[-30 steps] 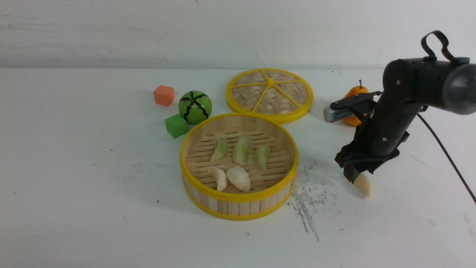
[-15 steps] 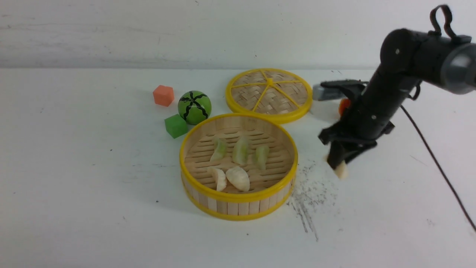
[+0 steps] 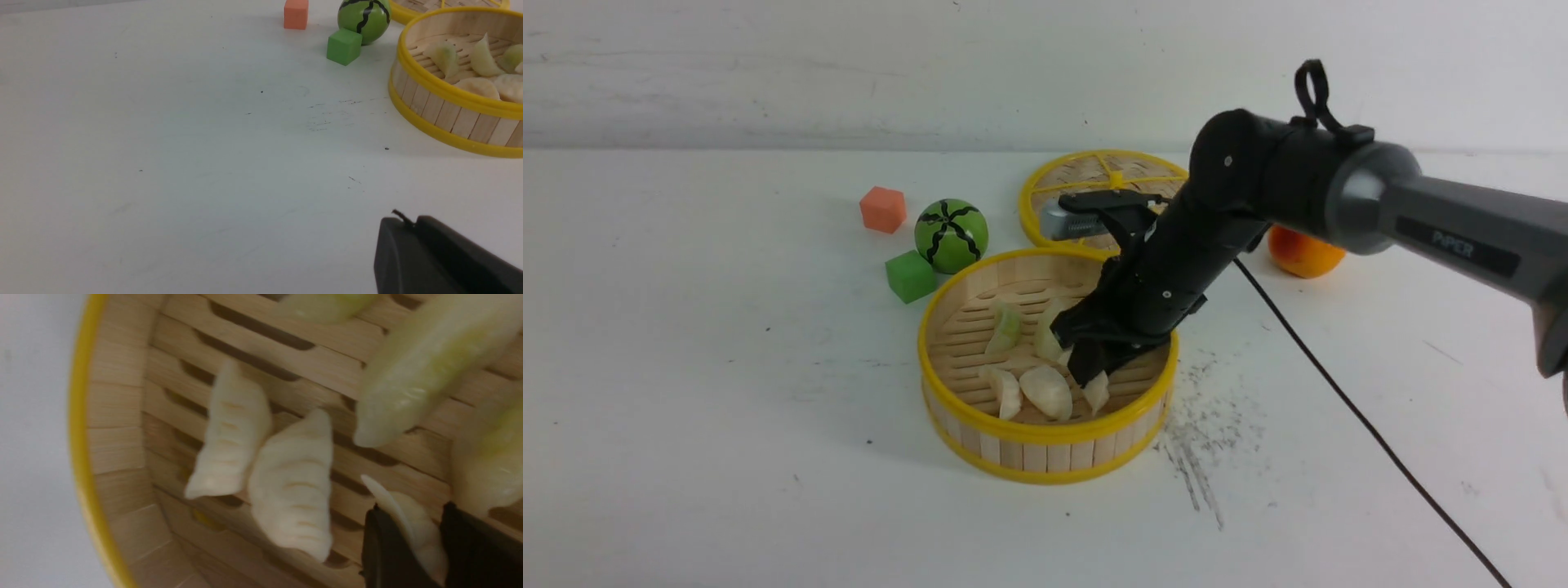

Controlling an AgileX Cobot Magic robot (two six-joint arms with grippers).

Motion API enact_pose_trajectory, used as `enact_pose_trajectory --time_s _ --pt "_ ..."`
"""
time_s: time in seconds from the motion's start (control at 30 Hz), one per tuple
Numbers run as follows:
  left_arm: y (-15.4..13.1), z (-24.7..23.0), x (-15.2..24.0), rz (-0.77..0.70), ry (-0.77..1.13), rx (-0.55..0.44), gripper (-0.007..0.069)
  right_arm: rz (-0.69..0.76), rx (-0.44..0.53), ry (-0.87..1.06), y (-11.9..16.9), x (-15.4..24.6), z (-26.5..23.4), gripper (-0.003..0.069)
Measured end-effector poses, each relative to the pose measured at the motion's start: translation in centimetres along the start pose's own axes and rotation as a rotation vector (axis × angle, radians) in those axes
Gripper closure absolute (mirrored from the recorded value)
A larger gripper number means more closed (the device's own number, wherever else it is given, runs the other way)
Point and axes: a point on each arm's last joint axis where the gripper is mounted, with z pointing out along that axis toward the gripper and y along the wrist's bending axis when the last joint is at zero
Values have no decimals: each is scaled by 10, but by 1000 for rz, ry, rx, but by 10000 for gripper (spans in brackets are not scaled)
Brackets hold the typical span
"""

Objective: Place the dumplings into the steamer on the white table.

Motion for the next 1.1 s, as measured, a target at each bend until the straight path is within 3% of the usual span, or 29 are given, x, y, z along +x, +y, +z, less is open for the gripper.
enact_pose_trajectory --time_s 0.23,0.5,0.6,0.7,0.77,0.93,1.1 --pt "0 0 0 0 0 0 586 13 20 12 -4 1 4 484" --pt "0 0 0 0 -4 3 586 6 10 -7 3 -1 -12 241" --pt "0 0 0 0 -5 3 584 -1 8 -49 15 -6 -43 218" --pt "0 0 0 0 -5 3 580 -52 35 -121 34 -10 -102 260" --pt "0 0 0 0 -5 4 577 -123 90 -200 50 -8 -158 336" --pt "0 0 0 0 -5 4 571 -258 323 -413 78 38 -294 617" --pt "0 0 0 0 -5 4 566 -193 434 -402 77 91 -327 680"
